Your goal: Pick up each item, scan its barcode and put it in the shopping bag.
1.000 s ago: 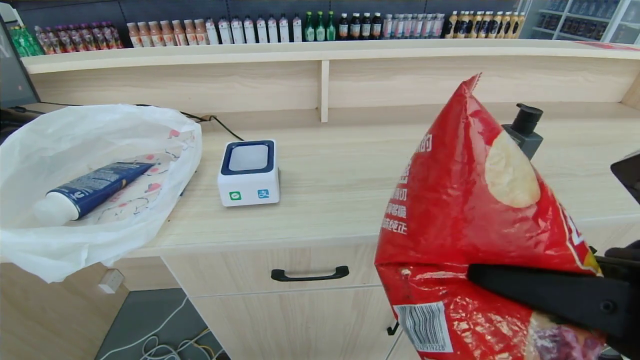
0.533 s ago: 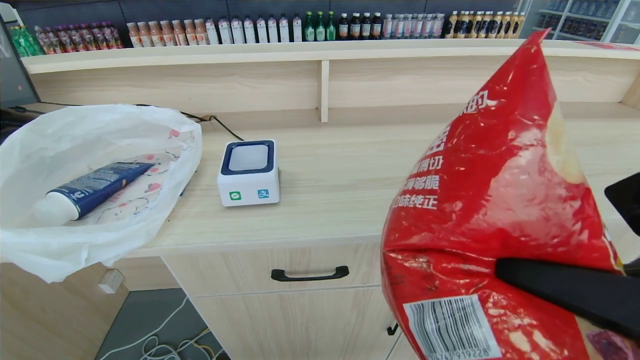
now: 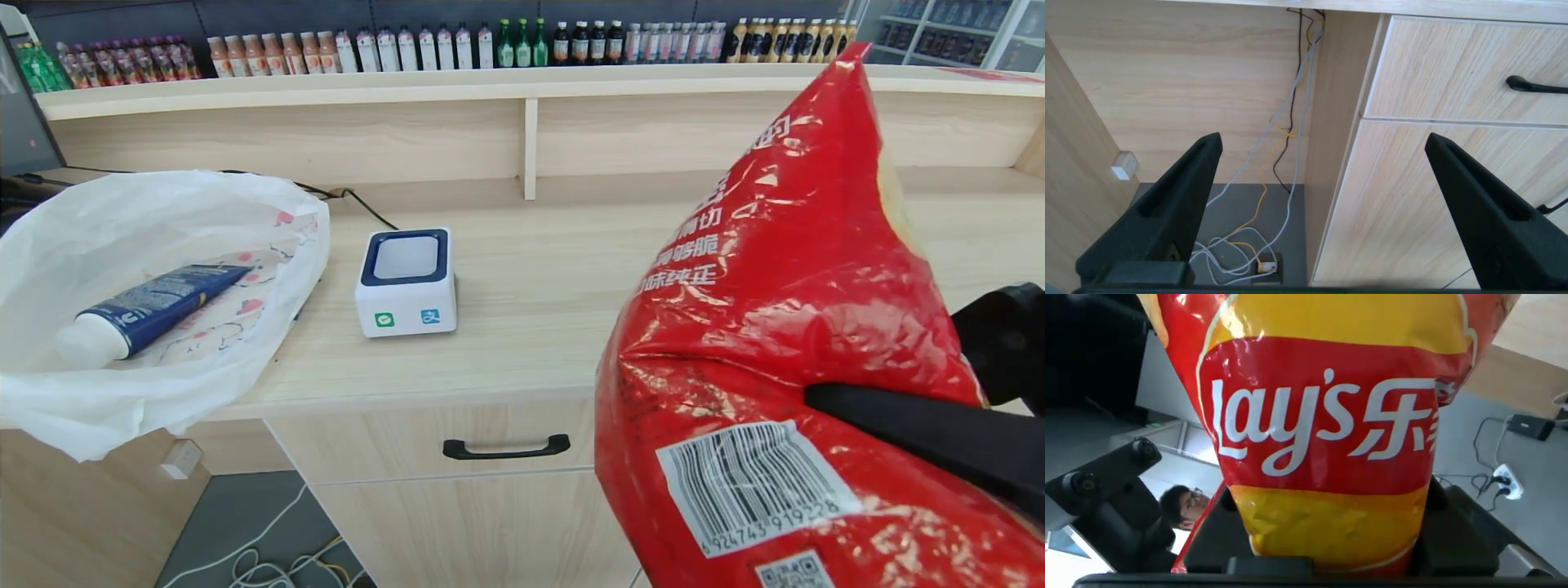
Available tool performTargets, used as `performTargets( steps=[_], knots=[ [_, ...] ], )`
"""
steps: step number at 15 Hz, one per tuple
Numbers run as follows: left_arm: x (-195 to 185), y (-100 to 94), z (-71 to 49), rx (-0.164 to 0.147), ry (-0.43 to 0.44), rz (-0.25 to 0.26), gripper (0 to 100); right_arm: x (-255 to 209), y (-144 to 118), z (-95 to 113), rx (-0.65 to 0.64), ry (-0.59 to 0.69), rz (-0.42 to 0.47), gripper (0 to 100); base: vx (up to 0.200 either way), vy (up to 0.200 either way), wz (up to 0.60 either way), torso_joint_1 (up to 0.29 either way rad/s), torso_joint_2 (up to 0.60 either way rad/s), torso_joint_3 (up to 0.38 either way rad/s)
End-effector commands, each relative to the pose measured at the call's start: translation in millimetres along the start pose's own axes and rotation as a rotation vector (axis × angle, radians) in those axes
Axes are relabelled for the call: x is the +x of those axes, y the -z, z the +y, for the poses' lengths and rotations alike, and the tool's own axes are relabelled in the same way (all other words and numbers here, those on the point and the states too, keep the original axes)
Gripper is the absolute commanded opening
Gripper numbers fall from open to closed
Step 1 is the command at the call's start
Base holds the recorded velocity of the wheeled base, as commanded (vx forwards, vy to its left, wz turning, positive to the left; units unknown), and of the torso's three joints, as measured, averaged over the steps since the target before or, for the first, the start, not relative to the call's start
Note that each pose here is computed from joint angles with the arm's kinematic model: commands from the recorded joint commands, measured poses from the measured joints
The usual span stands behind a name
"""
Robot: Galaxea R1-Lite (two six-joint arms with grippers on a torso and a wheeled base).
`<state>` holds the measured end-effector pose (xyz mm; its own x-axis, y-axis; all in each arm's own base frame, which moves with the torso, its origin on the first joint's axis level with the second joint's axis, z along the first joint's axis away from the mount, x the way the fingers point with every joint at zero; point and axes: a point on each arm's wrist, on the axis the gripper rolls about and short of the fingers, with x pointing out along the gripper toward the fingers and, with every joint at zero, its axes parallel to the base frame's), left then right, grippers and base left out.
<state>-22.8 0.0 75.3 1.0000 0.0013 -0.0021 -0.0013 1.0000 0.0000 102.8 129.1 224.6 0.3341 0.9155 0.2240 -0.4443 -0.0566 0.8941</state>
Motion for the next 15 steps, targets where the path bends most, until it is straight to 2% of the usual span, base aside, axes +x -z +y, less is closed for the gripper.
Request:
performTargets(
  steps=[1,6,15],
  knots=[
    [0.0,0.0,0.0,0.000,0.000,-0.001,100,-1.4,3.2,-10.2,0.031,0.023,0.003,0,0.000,0.000,0.00,0.000,0.00,0.000],
    [0.0,0.0,0.0,0.000,0.000,-0.001,100,1.3,-5.9,-10.7,0.168,-0.003,-0.047,0,0.000,0.000,0.00,0.000,0.00,0.000],
    [0.0,0.0,0.0,0.000,0.000,-0.001,100,10.1,-12.1,-19.8,0.208,0.022,-0.065,0,0.000,0.000,0.00,0.000,0.00,0.000]
  ],
)
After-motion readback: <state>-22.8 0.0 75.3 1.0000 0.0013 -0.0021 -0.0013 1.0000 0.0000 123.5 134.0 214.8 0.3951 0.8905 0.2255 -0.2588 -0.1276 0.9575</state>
